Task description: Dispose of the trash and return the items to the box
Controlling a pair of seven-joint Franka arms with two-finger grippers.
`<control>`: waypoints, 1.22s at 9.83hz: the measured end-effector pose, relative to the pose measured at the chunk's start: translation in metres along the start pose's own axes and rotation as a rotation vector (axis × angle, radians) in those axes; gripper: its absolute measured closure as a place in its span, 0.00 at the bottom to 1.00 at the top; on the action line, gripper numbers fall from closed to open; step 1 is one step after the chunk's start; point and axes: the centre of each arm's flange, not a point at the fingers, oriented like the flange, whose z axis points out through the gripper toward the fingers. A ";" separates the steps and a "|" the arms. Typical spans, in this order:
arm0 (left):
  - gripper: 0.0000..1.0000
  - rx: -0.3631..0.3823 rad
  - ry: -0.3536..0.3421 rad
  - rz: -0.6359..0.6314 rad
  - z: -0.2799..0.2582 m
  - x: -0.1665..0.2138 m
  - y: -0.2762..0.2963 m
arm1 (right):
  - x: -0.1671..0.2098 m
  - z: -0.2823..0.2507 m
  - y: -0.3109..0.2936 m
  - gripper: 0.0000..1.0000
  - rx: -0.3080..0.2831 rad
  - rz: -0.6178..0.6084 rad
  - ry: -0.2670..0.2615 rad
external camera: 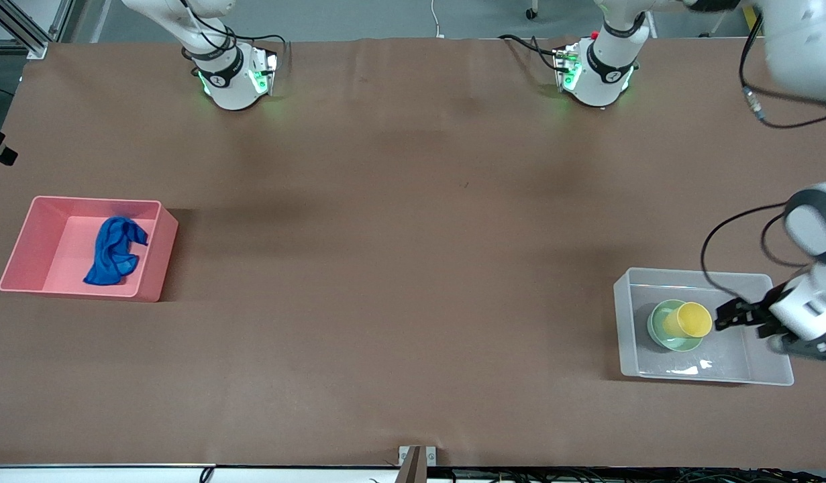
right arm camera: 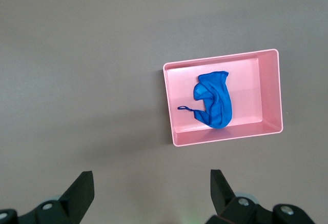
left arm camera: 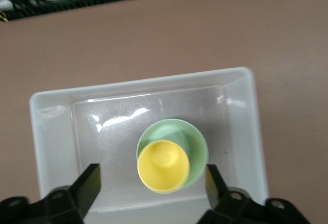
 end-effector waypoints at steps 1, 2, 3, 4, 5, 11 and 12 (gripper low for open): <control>0.00 -0.007 -0.021 0.029 -0.050 -0.012 0.017 | 0.000 0.000 0.000 0.00 0.000 0.000 0.000; 0.00 -0.007 -0.059 0.040 -0.096 -0.028 0.041 | 0.000 0.000 0.000 0.00 0.000 -0.001 0.000; 0.00 0.013 -0.090 0.025 -0.139 -0.044 0.074 | 0.000 0.000 0.000 0.00 0.000 -0.001 0.000; 0.00 0.036 -0.102 -0.002 -0.174 -0.059 0.111 | 0.000 0.000 0.000 0.00 0.000 -0.001 0.000; 0.00 0.048 -0.102 -0.016 -0.196 -0.076 0.138 | 0.000 0.000 0.000 0.00 0.000 -0.001 0.000; 0.00 0.053 -0.119 -0.041 -0.242 -0.101 0.171 | -0.001 0.001 -0.001 0.00 0.000 -0.002 -0.012; 0.00 0.049 -0.142 -0.044 -0.247 -0.089 0.169 | -0.001 0.001 -0.001 0.00 0.000 -0.002 -0.013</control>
